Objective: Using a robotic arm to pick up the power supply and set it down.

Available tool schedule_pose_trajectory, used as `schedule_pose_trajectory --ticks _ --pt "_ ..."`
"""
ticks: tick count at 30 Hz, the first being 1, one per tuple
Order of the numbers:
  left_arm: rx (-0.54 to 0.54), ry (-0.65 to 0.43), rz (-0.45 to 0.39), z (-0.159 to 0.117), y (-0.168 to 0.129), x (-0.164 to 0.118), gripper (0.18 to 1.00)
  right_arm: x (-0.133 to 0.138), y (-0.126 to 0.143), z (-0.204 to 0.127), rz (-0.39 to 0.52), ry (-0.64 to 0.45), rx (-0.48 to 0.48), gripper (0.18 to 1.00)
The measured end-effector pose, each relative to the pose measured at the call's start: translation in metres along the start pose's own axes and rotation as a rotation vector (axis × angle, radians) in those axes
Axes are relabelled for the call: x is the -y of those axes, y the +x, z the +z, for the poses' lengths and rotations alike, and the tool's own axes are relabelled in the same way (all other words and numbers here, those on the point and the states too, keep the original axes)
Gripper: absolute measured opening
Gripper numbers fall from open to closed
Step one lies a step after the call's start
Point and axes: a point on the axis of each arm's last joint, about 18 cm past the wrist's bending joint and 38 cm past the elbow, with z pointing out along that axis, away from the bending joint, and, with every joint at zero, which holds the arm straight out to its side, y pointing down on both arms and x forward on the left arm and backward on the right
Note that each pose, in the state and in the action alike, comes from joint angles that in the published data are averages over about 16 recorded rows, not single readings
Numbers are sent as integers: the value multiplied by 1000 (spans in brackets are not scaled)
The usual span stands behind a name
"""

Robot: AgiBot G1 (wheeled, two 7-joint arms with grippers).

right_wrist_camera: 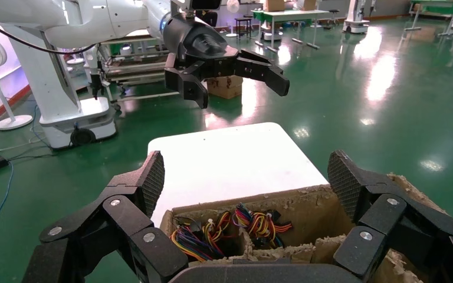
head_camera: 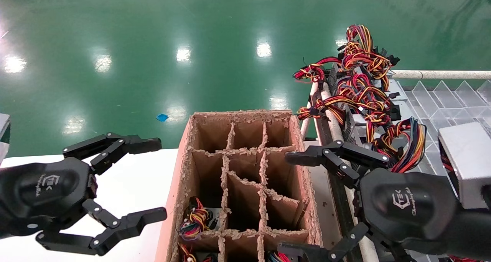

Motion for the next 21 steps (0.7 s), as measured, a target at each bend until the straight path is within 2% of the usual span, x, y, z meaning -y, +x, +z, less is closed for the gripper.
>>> schedule_pose_trajectory --ticks 7,16,21 --pt "0 0 0 0 0 0 997 -7 2 -2 -17 -89 -10 1000" --pt "0 0 0 0 0 0 968 -21 14 -1 -77 -363 7 1000" --pt "0 0 0 0 0 0 918 -25 21 7 -102 -496 47 1000"
